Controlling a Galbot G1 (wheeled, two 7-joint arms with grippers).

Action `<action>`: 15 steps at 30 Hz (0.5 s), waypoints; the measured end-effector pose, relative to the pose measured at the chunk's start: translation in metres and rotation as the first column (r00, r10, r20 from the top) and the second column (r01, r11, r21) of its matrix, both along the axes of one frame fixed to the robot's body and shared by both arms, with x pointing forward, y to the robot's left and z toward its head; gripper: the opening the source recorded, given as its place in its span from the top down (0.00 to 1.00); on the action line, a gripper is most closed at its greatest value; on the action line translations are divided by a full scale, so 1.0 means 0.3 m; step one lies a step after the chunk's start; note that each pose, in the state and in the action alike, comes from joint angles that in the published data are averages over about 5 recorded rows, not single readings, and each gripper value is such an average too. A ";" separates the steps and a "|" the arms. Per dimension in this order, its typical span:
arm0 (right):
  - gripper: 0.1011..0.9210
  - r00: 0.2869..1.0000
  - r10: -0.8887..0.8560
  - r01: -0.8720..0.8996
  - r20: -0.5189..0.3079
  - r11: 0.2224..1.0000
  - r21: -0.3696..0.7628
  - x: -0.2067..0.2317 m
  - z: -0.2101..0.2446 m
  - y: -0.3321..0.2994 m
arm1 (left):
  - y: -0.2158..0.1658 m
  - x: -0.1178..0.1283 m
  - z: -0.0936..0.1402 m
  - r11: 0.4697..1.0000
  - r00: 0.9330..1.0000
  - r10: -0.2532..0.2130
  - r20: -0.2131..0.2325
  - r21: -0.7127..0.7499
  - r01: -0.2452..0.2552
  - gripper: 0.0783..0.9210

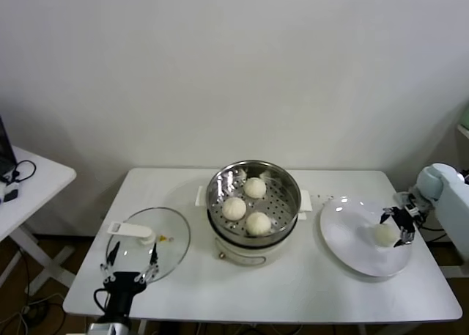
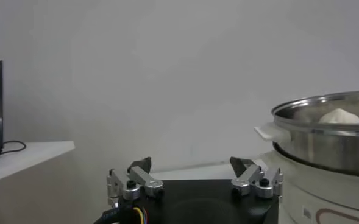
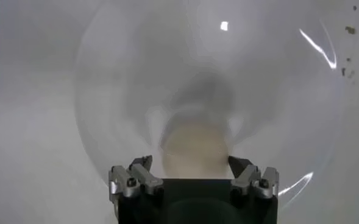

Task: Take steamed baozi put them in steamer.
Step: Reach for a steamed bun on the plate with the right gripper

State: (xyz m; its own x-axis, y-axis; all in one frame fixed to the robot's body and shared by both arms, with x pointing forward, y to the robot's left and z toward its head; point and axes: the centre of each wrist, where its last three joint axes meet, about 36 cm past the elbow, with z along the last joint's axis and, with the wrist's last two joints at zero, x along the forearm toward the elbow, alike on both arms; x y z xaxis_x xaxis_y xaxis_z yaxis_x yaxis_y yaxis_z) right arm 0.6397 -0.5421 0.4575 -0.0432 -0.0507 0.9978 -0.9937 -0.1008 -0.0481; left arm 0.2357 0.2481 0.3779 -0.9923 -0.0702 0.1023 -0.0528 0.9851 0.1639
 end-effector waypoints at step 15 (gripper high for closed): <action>0.14 1.000 -0.014 0.014 0.008 1.000 0.003 0.018 -0.017 0.009 | -0.001 0.000 -0.002 1.000 1.000 -0.001 -0.001 0.000 0.001 0.12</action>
